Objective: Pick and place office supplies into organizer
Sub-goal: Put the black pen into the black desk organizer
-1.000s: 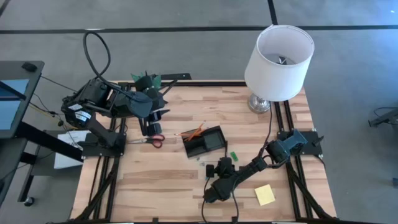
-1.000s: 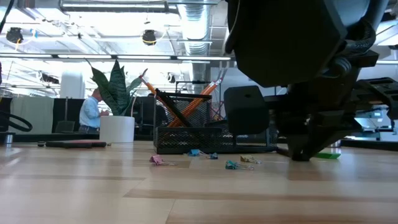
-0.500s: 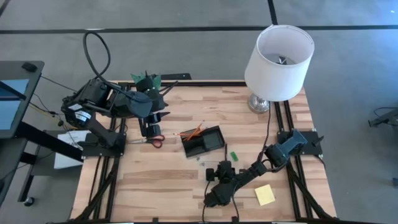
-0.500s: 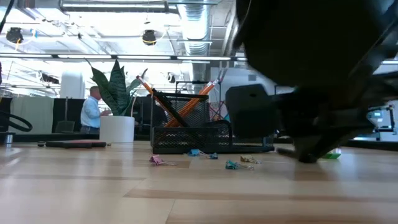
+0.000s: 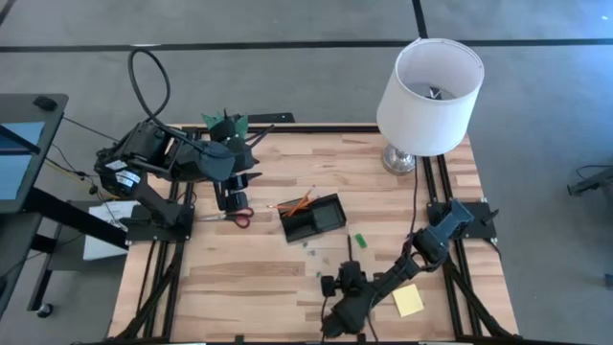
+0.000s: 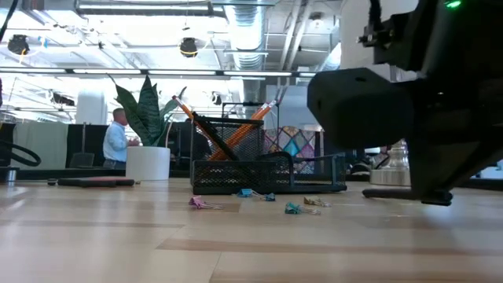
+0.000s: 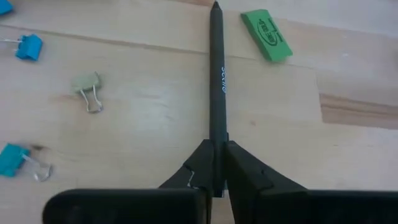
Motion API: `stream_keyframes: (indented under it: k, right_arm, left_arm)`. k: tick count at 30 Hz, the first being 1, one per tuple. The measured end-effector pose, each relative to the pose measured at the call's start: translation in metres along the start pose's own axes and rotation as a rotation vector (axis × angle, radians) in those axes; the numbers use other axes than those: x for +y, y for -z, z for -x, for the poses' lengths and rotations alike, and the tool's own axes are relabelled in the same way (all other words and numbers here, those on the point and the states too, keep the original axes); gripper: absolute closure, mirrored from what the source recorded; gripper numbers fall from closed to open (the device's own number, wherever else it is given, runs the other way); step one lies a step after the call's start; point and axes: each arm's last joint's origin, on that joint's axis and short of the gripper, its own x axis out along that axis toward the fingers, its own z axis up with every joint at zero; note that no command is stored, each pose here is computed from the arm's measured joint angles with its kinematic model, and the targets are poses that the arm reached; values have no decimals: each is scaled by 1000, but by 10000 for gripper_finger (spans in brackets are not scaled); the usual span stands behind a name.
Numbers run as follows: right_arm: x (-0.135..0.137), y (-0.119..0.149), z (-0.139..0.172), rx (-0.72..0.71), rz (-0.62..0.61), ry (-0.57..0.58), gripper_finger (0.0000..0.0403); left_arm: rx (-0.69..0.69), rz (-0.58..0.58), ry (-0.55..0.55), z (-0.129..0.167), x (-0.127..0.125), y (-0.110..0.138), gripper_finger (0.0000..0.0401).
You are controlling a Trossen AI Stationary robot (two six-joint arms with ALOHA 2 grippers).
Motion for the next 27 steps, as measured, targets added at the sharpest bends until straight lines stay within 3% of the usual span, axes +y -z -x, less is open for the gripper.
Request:
stream_keyframes:
  k: [5, 16, 27]
  right_arm:
    - [-1, 0, 1, -16, 22, -11, 401]
    - [0, 0, 2, -3, 85, -15, 395]
    - [12, -9, -4, 53, 154, -27, 302]
  left_arm:
    - [0, 1, 0, 0, 0, 0, 279]
    - [0, 10, 0, 0, 0, 0, 279]
    - [0, 10, 1, 0, 0, 0, 279]
